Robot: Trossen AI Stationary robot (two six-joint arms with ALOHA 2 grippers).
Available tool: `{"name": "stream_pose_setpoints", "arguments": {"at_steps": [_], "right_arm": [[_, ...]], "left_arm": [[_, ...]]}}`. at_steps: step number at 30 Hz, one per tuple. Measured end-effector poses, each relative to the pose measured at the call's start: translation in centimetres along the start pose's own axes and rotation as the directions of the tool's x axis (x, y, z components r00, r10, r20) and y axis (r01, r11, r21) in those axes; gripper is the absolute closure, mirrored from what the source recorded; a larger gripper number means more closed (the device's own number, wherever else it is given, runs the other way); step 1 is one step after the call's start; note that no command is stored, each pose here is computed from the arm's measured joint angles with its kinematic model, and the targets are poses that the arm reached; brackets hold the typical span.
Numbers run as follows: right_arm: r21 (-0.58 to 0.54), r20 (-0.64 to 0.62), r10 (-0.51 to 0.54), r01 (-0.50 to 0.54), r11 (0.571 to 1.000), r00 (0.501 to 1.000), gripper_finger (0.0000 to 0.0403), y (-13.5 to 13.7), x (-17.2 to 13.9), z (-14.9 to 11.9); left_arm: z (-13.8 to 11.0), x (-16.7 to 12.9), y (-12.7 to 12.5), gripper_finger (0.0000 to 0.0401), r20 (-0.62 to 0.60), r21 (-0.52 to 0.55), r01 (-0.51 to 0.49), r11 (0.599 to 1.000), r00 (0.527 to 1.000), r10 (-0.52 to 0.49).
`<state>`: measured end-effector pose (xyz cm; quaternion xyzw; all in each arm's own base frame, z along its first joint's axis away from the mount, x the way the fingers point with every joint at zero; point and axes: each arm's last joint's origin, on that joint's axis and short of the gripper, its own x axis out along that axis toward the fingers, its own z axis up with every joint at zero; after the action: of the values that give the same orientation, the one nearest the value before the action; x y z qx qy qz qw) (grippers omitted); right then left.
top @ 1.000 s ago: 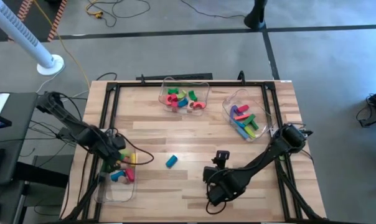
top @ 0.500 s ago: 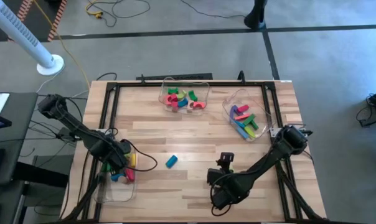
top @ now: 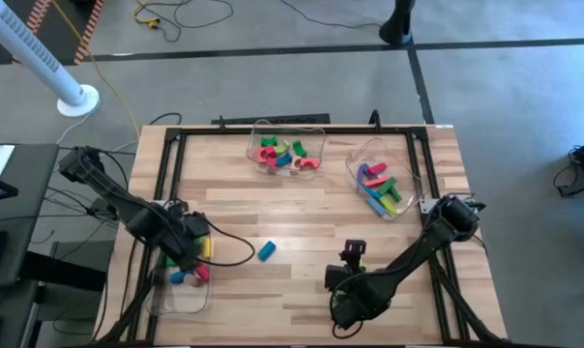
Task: Sort blocks by size
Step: Put the light green arch block into the middle transparent bin
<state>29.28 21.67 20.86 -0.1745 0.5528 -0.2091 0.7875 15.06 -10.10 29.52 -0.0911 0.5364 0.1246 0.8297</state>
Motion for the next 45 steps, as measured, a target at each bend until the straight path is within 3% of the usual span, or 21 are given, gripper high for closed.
{"name": "stream_pose_setpoints", "arguments": {"at_steps": [7, 14, 18, 21, 25, 29, 33, 38, 45], "right_arm": [[0.003, -0.034, -0.023, 0.023, 1.0, 0.999, 0.0164, 0.2, -0.6, -1.0], [0.021, -0.036, 0.0, 0.0, 1.0, 0.999, 0.0164, 1.2, -1.7, -2.3], [0.049, -0.047, 0.022, -0.02, 0.999, 0.999, 0.0164, 2.2, -1.5, -3.5], [0.068, -0.039, 0.115, -0.112, 0.991, 0.993, 0.0164, 3.6, -1.0, -4.2], [0.003, 0.02, 0.251, -0.251, 0.968, 0.968, 0.0164, 5.5, -0.9, -4.6], [-0.059, 0.077, 0.311, -0.307, 0.95, 0.947, 0.0164, 6.4, -1.4, -4.5], [-0.091, 0.084, 0.34, -0.332, 0.939, 0.937, 0.0164, 6.4, -0.8, -4.1], [-0.1, 0.045, 0.355, -0.349, 0.932, 0.934, 0.0164, 6.0, 1.6, -4.0], [-0.111, 0.027, 0.469, -0.464, 0.879, 0.883, 0.0164, 6.2, 3.3, -3.6]], "left_arm": [[1.6, -0.5, -1.7, 0.0164, 0.156, 0.065, 0.149, 0.987, 0.975, -0.158], [3.0, 0.7, -3.6, 0.0164, 0.248, 0.164, 0.149, 0.975, 0.951, -0.187], [3.7, 2.5, -5.1, 0.0164, 0.24, 0.237, 0.112, 0.965, 0.956, -0.17], [4.1, 4.4, -6.1, 0.0164, 0.217, 0.3, 0.078, 0.951, 0.965, -0.147], [4.6, 7.0, -7.3, 0.0164, 0.18, 0.364, 0.038, 0.931, 0.978, -0.11], [5.1, 9.4, -7.8, 0.0164, 0.146, 0.396, 0.016, 0.918, 0.986, -0.08], [6.0, 11.3, -8.2, 0.0164, 0.119, 0.414, 0.057, 0.909, 0.986, -0.116], [6.9, 12.1, -8.5, 0.0164, 0.143, 0.437, 0.088, 0.895, 0.976, -0.166], [7.4, 12.0, -8.3, 0.0164, 0.154, 0.438, 0.108, 0.892, 0.969, -0.193]]}}
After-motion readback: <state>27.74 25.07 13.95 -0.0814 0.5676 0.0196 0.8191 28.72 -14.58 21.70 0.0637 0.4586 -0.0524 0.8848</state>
